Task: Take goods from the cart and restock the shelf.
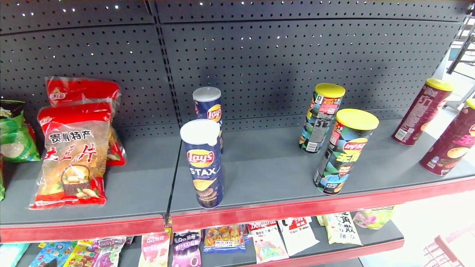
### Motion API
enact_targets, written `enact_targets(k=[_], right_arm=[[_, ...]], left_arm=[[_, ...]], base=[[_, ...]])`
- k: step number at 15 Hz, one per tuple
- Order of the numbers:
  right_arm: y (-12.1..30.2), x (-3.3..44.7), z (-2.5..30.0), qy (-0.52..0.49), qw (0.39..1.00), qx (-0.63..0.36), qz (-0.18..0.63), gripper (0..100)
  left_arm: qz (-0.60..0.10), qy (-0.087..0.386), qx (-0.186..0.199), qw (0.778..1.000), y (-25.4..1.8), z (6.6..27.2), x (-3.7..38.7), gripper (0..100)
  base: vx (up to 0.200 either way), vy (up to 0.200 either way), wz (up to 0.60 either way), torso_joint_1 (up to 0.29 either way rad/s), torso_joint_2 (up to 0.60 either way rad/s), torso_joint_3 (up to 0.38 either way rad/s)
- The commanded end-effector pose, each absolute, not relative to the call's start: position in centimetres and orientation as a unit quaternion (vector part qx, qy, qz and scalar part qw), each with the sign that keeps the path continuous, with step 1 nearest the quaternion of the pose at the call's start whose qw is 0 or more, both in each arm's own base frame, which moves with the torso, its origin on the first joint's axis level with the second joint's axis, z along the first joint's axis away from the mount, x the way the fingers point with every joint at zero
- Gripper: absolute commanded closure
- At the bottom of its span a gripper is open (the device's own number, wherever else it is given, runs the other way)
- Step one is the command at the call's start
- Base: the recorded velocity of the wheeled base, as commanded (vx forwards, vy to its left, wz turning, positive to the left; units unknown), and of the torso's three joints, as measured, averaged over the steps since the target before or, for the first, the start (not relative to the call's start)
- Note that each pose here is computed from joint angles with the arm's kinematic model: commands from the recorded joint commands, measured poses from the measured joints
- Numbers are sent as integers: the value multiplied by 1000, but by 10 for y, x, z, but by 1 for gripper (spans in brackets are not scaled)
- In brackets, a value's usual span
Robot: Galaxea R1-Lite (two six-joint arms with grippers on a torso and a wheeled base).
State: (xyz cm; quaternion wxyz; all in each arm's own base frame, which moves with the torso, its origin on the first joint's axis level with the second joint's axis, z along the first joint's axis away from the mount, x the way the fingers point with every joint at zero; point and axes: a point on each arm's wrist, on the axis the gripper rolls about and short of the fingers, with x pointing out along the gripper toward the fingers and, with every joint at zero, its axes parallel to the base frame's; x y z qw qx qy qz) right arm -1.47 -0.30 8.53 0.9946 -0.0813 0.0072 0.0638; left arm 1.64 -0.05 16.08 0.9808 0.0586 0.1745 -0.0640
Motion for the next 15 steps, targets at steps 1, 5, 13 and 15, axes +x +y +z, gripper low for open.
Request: enact_targets(k=[1,5,13,15], right_arm=[[-3,-15,85,8,994,-82,64,0],[-3,-15,86,7,995,-81,61,0],[-3,-15,86,7,995,-81,62,0],[-3,-15,86,7,995,-79,63,0]], left_arm=[[21,120,29,992,14,132,-31,0],[94,110,-18,989,0,102,-38,0],[3,-16,-28,999,1,80,-23,0],[8,-17,-28,999,1,80,-23,0]], base=[[0,0,0,0,0,0],[0,0,0,0,0,0],[0,0,0,0,0,0],[0,0,0,0,0,0]])
